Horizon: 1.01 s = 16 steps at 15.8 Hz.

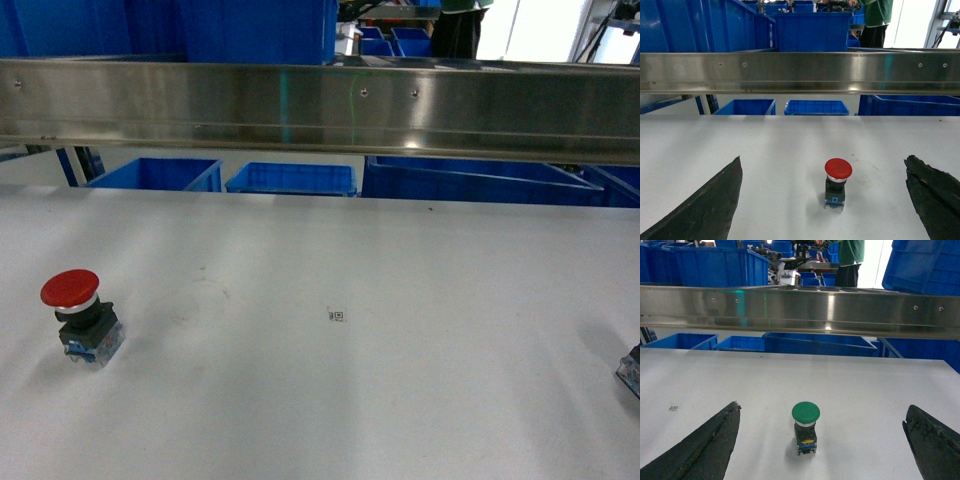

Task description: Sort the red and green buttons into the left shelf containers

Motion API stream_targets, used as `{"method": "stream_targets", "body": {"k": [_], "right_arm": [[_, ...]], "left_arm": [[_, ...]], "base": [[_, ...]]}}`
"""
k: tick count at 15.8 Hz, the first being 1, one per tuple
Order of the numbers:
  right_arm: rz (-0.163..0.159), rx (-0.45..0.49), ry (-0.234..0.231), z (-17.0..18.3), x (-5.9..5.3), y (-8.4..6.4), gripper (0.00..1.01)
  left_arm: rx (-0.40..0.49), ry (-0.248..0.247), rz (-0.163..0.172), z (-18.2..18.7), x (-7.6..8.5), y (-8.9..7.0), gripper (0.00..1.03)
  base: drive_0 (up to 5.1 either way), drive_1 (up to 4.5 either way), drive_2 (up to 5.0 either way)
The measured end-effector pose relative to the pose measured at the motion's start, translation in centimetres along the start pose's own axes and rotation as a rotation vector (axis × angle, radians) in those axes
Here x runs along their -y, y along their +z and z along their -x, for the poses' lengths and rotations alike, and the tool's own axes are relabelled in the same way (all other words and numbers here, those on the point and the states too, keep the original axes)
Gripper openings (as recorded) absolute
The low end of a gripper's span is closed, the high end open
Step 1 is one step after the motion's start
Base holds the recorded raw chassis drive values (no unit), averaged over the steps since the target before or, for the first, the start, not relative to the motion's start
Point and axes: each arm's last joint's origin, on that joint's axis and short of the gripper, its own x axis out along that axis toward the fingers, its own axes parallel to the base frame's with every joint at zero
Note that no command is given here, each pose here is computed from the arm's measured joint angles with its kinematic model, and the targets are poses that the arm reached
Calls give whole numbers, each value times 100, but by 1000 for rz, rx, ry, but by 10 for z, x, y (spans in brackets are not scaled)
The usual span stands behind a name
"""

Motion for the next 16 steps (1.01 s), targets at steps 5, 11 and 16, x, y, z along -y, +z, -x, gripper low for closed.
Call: {"method": "stream_targets", "body": {"k": [5, 11, 16], "right_arm": [[0, 0, 0, 0, 0, 0, 98], [0, 0, 0, 0, 0, 0, 98], [0, 0, 0, 0, 0, 0, 98]], "left_arm": [[0, 0, 0, 0, 0, 0, 98], [0, 0, 0, 0, 0, 0, 98], [0, 0, 0, 0, 0, 0, 98]], "base": [[0, 0, 0], [0, 0, 0], [0, 0, 0]]}}
